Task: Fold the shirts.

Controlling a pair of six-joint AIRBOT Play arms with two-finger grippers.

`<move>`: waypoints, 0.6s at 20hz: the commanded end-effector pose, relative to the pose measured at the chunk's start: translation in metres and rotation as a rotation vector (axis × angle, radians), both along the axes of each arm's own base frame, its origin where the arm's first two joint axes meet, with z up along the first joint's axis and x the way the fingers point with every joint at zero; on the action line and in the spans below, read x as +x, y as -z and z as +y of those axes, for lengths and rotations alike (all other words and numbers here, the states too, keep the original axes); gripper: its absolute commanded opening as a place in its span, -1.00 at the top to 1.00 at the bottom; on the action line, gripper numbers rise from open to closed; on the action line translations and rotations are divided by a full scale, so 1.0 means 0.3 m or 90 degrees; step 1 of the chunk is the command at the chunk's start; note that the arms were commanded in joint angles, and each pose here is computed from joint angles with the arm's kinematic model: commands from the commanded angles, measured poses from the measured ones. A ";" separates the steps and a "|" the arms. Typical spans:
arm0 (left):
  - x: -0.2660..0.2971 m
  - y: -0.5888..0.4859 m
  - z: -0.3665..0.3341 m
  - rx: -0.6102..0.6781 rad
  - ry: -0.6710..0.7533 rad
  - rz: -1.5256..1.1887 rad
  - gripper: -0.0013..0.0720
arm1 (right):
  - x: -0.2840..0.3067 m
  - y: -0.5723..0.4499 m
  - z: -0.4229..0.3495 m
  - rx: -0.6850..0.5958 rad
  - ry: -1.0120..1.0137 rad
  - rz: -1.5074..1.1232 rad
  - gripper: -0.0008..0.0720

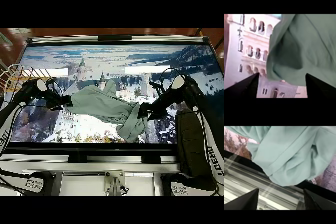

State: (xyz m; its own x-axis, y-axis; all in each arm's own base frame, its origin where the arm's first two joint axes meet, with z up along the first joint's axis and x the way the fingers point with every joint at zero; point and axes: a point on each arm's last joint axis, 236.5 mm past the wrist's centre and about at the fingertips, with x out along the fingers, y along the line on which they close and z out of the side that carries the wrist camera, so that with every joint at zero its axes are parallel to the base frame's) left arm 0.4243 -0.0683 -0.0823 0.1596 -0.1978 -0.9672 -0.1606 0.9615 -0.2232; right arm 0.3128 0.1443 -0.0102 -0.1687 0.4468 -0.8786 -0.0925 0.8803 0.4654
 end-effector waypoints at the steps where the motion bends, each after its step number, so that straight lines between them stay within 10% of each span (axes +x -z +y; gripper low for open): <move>1: 0.045 0.050 -0.011 -0.017 -0.012 -0.017 -0.65 | 0.014 0.019 0.012 -0.001 0.019 0.003 -0.87; 4: 0.070 0.048 -0.017 -0.023 -0.019 -0.036 -0.06 | 0.035 0.053 0.029 0.009 0.037 0.013 -0.87; 7: 0.086 0.047 -0.015 -0.022 -0.023 -0.048 -0.05 | 0.049 0.091 0.086 0.040 0.048 0.031 -0.87; 12: 0.094 0.043 -0.015 -0.022 -0.023 -0.054 0.87 | 0.037 0.167 0.187 0.029 0.015 0.030 -0.87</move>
